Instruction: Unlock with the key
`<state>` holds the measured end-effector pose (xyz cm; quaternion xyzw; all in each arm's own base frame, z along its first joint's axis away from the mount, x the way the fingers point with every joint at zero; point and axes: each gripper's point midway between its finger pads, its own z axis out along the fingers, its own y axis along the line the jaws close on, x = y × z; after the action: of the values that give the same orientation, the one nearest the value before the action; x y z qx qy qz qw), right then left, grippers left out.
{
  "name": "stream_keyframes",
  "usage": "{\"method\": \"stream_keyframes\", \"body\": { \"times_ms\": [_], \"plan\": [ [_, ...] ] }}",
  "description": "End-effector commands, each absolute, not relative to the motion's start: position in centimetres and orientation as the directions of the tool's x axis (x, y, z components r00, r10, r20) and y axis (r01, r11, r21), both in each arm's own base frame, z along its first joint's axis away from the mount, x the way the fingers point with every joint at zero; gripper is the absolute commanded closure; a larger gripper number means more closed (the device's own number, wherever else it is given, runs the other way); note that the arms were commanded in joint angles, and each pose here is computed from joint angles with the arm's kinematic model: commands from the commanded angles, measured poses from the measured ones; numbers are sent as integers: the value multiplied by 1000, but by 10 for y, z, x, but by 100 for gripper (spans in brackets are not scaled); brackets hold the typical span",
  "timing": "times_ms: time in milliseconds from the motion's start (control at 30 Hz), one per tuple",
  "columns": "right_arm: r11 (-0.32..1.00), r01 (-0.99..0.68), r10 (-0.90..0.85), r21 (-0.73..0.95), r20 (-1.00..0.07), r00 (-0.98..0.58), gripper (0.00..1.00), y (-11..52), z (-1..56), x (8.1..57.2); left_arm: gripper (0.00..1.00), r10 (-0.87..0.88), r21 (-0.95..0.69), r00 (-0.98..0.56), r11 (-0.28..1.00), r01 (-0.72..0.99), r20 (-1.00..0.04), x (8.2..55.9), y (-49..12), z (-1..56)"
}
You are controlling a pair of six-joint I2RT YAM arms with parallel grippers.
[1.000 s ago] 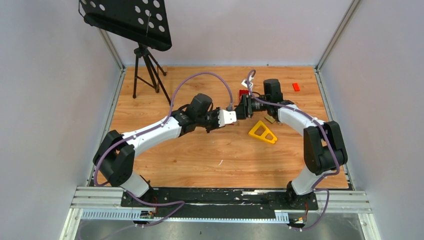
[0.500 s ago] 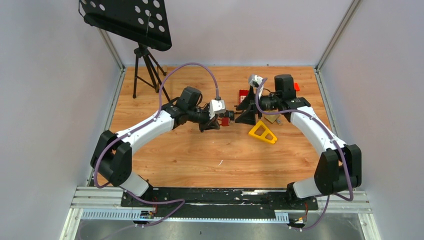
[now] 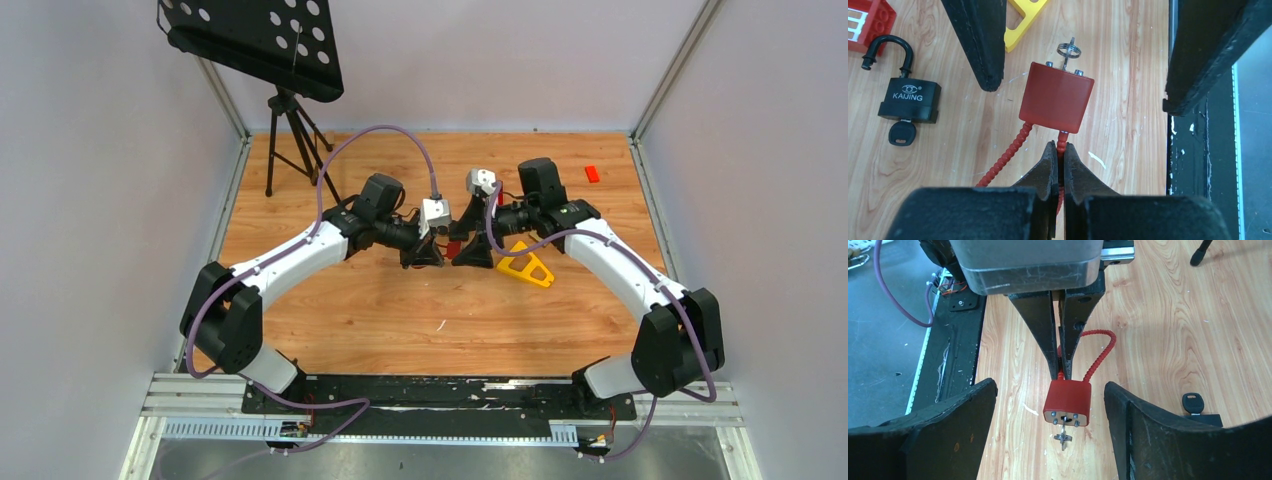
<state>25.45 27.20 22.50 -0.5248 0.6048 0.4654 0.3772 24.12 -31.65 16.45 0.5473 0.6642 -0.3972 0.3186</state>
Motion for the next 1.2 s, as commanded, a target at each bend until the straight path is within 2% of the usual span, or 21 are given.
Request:
{"method": "stream_keyframes", "body": {
  "times_ms": [0,267,533,600,733,800,867,967,1167],
  "plan": [
    [11,-996,-295,88,-951,-87,20,271,229,256,100,405,-145,-152,48,988,-902,240,-324,201],
    [39,-996,-337,78,-938,-87,21,272,215,262,100,390,-134,-145,54,989,-909,241,-325,205],
    [23,-996,-384,85,-919,-87,35,280,198,260,100,379,-143,-154,58,988,-912,241,-325,208],
    [23,-996,-390,88,-916,-89,39,281,196,260,100,379,-144,-155,59,988,-912,241,-324,207],
    [21,-995,-393,95,-915,-95,59,283,194,260,100,378,-147,-158,60,987,-912,241,-324,206],
    [22,-994,-392,103,-914,-103,66,283,194,260,100,379,-149,-160,59,987,-911,241,-324,205],
    [22,-994,-390,107,-915,-107,81,283,194,260,100,383,-154,-165,60,986,-909,242,-325,202],
    [19,-995,-390,101,-915,-100,98,283,193,260,100,392,-158,-171,65,985,-904,244,-325,198],
    [37,-993,-400,112,-909,-117,100,281,188,266,100,448,-123,-141,70,990,-883,247,-318,185]
  ]
}}
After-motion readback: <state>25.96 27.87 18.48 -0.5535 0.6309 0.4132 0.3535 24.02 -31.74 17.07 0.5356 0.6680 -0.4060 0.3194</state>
